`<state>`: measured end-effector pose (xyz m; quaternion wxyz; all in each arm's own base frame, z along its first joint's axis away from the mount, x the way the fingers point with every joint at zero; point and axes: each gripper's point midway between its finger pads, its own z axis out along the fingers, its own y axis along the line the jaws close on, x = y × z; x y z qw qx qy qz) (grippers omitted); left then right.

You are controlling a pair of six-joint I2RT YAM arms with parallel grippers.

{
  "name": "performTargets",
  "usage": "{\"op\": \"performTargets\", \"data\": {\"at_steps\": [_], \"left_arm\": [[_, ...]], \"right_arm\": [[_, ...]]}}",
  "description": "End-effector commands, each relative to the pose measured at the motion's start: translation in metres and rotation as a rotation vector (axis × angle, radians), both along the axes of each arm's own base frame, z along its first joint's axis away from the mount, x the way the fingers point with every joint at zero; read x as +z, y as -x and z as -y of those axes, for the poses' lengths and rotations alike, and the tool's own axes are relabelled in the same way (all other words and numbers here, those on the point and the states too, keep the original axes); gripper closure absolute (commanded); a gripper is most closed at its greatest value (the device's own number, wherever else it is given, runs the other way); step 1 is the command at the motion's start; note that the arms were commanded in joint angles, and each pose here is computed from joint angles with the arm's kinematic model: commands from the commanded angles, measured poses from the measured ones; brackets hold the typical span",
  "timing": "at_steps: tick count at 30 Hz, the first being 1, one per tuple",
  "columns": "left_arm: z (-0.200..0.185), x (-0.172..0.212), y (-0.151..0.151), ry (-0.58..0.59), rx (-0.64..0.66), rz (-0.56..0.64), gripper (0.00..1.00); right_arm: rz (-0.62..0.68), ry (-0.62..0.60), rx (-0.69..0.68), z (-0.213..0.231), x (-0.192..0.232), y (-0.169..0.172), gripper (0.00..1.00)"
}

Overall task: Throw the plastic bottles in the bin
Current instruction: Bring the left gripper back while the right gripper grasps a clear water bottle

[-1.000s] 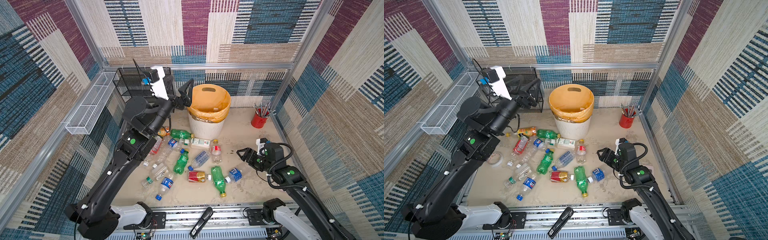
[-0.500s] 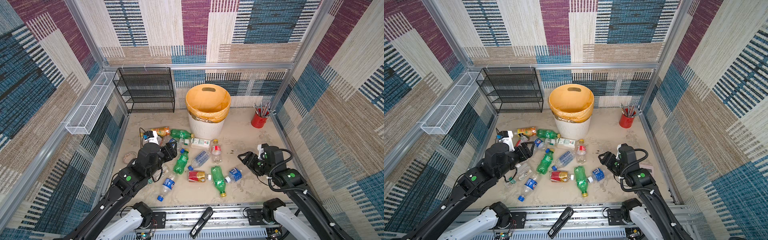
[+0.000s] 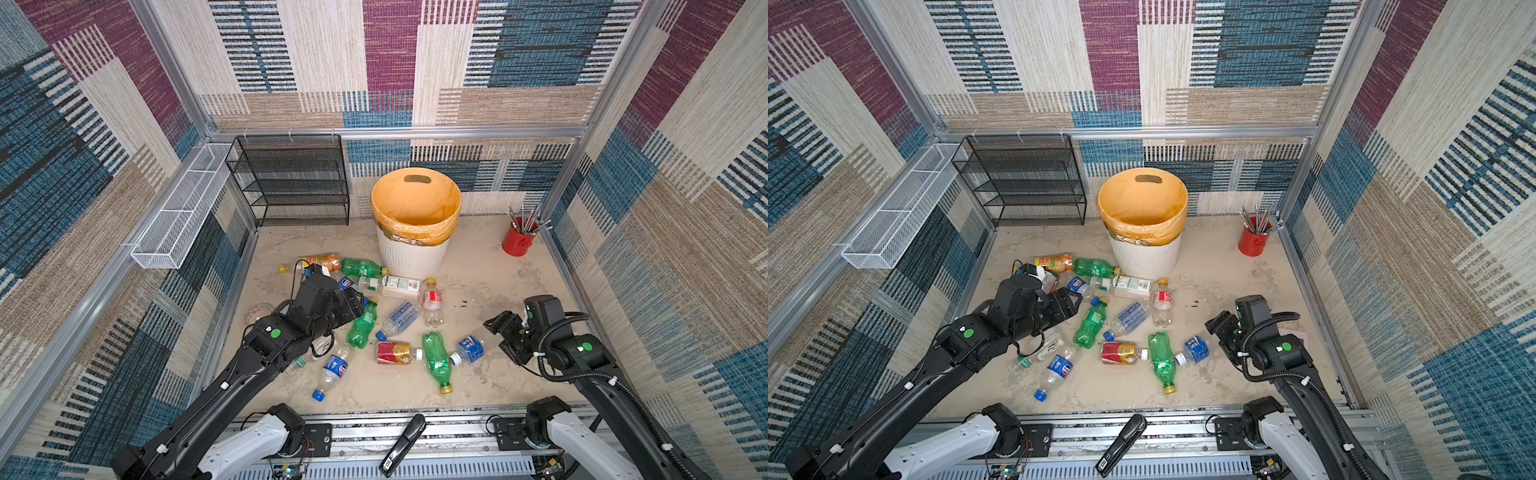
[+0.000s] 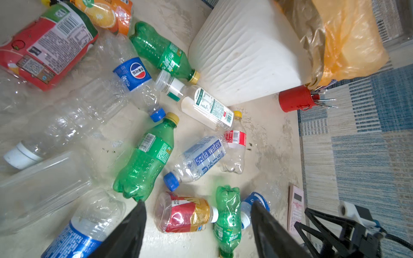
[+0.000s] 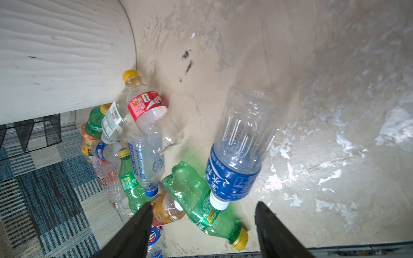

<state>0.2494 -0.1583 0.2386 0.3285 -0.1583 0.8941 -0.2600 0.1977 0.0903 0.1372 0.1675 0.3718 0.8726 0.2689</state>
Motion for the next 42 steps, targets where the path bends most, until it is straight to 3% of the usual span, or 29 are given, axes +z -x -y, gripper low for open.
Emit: {"op": "performTargets", "data": {"at_steps": [1,10,19,42], "left_arm": [[-0.002,-0.017,0.018,0.026,0.004,-0.102,0.26],[-0.025,-0.030,0.048,0.056,0.062,-0.140,0.27],[-0.021,-0.024,0.044,0.040,0.027,-0.124,0.26],[-0.019,-0.013,0.036,0.032,0.021,-0.085,0.26]], "right_arm": [[-0.049,-0.022,0.009,-0.004,-0.013,0.008,0.22],[-0.097,-0.026,0.044,-0.009,-0.042,0.011,0.13],[-0.105,-0.040,0.002,-0.008,-0.063,0.008,0.09],[-0.079,0.042,0.010,-0.004,-0.080,-0.022,0.18]]}}
